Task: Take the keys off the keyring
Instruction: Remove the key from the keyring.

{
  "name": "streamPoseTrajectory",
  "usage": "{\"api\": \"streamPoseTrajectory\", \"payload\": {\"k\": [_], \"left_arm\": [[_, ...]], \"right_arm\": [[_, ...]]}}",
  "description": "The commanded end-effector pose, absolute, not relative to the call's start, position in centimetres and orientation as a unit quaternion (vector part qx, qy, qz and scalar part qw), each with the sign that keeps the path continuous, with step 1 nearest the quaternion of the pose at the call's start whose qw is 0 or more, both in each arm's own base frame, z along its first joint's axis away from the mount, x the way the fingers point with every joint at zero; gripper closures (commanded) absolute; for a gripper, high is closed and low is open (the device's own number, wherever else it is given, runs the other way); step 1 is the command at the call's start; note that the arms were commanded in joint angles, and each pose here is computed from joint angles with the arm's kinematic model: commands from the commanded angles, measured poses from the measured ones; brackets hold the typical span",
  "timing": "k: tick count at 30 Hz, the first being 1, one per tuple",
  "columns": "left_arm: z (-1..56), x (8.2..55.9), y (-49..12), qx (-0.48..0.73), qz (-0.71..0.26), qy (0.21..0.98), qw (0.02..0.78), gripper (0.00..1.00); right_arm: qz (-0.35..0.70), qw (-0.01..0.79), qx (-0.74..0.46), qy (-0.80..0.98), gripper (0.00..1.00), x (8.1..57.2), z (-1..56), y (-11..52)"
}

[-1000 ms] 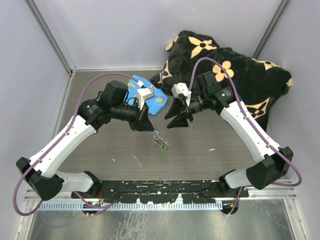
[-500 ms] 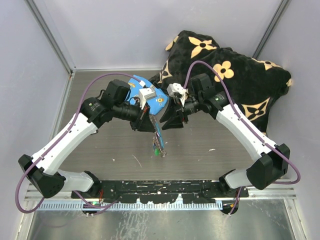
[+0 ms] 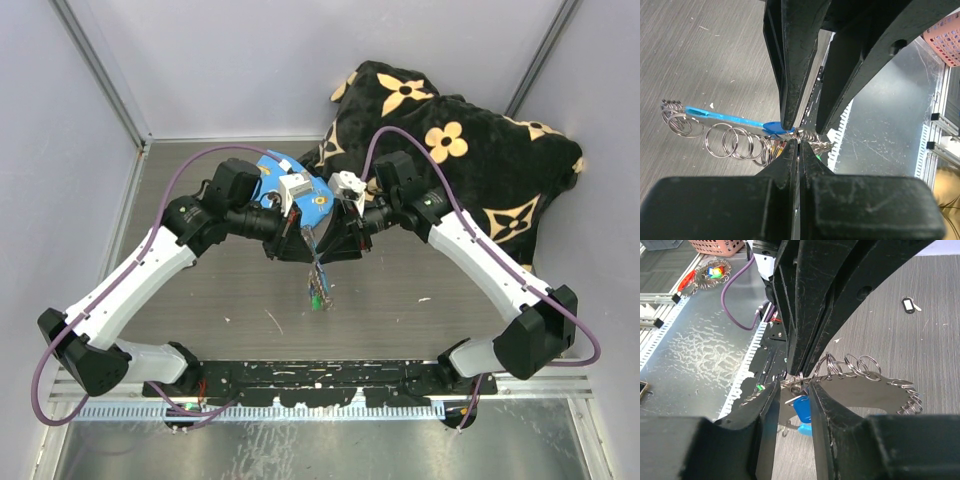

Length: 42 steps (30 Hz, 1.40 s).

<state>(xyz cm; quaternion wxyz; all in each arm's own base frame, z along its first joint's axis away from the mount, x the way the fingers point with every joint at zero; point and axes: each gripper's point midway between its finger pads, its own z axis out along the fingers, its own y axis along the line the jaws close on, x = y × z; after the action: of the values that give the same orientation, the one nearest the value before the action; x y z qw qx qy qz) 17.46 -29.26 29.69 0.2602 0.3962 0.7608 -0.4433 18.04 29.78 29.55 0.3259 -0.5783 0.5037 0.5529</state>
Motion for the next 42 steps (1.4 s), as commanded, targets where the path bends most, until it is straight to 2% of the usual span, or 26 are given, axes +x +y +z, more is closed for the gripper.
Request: {"api": "streamPoseTrajectory", "payload": {"k": [1,11,13,18,23,24,27,31,35,42], "left_arm": [[32.1,17.2,-30.1,0.408,-0.474,0.725,0.289,1.0],[32.2,17.3,-30.2,0.406,-0.476,0.723,0.293,1.0],[32.2,17.3,-30.3,0.406,-0.476,0.723,0.294,1.0],[32.1,17.5,-30.3,0.402,-0.476,0.724,0.296,1.0],[32.8,17.7,-30.1,0.392,-0.475,0.719,0.323,1.0],[32.9,17.9,-30.0,0.384,-0.475,0.721,0.328,0.97],[33.5,18.0,-29.6,0.364,-0.477,0.714,0.36,0.73],[34.7,18.3,-28.6,0.331,-0.48,0.693,0.424,0.57],[36.3,18.1,-27.5,0.283,-0.504,0.651,0.492,0.52],[37.4,18.0,-26.3,0.181,-0.583,0.556,0.565,0.61]], "right_arm": [[0.562,0.329,-0.582,0.487,0.66,17.6,30.2,30.1],[0.567,0.32,-0.581,0.489,0.75,17.3,29.8,30.5],[0.567,0.32,-0.581,0.489,0.79,17.3,29.8,30.6],[0.566,0.321,-0.58,0.49,0.98,17.3,30.0,30.6],[0.572,0.323,-0.572,0.491,0.99,17.7,30.6,30.2],[0.576,0.324,-0.567,0.491,0.99,17.9,30.9,30.0],[0.589,0.324,-0.555,0.49,0.99,18.2,31.4,29.4],[0.601,0.321,-0.544,0.491,0.99,18.5,31.7,28.9],[0.609,0.318,-0.538,0.489,0.99,18.7,32.1,28.7],[0.616,0.314,-0.532,0.489,0.99,19.1,32.4,28.6]]}}
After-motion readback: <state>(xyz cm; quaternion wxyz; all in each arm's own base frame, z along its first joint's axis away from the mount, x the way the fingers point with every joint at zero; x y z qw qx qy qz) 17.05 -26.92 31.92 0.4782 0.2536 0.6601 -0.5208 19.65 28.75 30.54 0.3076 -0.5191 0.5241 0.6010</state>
